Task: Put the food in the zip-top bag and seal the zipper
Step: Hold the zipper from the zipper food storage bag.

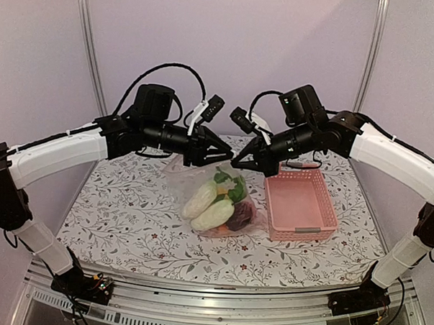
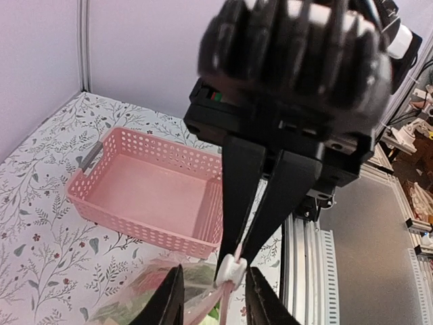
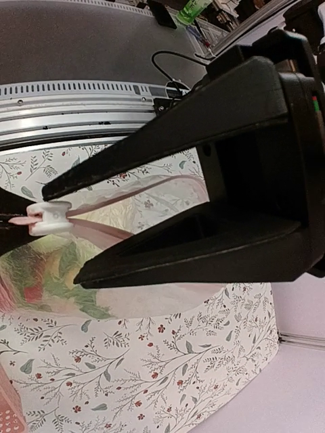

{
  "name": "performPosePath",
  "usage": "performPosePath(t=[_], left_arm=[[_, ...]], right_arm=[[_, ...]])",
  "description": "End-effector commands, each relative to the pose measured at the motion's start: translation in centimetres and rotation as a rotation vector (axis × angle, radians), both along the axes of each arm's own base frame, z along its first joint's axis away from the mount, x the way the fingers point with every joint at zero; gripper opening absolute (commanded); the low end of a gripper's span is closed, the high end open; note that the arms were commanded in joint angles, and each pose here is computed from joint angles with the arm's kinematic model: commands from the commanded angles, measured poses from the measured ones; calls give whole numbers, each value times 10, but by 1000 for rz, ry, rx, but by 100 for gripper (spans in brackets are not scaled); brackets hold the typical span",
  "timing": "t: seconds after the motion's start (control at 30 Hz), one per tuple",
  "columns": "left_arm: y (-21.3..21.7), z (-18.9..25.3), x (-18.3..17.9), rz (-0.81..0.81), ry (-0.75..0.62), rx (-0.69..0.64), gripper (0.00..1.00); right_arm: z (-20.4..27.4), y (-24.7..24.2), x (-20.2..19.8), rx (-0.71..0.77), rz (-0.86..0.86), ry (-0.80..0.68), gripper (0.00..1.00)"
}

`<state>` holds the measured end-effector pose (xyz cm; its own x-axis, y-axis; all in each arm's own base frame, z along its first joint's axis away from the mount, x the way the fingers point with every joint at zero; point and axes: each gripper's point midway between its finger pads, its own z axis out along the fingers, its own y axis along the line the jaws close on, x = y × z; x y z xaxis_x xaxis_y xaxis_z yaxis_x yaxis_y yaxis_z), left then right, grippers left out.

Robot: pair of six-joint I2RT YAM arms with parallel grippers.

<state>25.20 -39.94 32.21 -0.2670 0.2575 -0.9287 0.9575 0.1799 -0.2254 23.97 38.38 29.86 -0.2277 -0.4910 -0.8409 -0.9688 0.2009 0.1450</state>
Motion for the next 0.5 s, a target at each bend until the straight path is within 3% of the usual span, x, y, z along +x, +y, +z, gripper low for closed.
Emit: performPosePath(t=[0.0, 0.23, 0.47], left_arm=[[-8, -13, 0, -36, 14, 17, 29], [-11, -15, 1, -48, 13, 19, 16], [-12, -9, -5, -75, 28, -9, 17]], right_arm=[[27, 2, -7, 52, 27, -39, 0], [25, 2, -6, 48, 24, -39, 0], [22, 2, -5, 41, 22, -36, 0]])
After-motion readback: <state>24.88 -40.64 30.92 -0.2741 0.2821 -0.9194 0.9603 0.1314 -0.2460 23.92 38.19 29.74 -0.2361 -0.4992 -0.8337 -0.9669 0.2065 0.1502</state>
